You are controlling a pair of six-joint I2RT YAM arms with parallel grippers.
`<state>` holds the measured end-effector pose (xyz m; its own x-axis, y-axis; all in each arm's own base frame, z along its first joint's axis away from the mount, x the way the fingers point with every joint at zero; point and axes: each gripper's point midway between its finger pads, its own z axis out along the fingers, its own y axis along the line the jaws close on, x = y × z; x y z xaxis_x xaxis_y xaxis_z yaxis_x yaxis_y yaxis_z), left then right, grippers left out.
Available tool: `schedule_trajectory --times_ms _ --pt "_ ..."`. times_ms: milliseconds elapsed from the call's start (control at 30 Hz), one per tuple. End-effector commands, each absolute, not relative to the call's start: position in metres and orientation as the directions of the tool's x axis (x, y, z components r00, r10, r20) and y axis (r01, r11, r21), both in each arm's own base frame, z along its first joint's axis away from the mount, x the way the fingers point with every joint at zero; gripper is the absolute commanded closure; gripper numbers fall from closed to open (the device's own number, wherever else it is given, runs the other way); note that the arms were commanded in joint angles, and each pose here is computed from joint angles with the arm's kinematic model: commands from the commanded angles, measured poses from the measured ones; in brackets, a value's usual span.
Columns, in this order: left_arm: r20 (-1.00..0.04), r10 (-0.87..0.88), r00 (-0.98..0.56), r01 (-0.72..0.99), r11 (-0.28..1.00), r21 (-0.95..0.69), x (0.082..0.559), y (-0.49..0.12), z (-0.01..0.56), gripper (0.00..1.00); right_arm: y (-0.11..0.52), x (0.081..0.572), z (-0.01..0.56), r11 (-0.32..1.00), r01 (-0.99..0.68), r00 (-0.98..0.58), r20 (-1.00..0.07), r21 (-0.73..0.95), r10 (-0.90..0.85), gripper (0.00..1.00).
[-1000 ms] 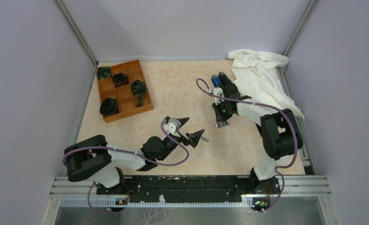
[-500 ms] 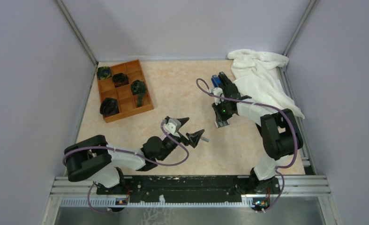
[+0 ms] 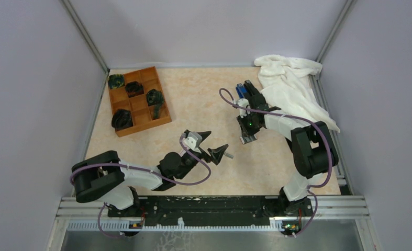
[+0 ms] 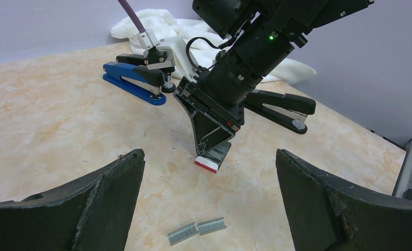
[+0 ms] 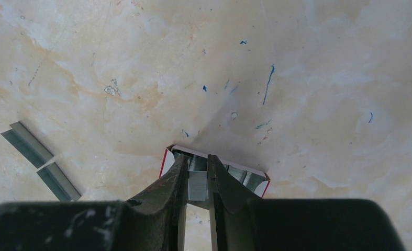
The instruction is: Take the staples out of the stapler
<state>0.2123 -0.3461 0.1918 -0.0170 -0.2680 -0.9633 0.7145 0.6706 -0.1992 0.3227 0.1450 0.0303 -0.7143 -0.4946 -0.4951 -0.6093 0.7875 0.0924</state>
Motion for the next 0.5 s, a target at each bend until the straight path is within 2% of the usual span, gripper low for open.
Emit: schedule_trajectory --times_ms 0,467 --pt "-0.959 -0.284 -0.004 0.712 0.672 -0.202 0.2142 -0.3495 0.1990 0.00 0.1512 0.3348 0.0465 0.778 -0.625 -0.682 -0.533 0.070 -0.500 0.82" --pt "-0.960 -0.281 -0.005 0.712 0.673 -0.201 0.2146 -0.3509 0.1991 0.00 0.1496 0.3340 0.0465 0.777 -0.626 -0.682 -0.529 0.066 -0.504 0.78"
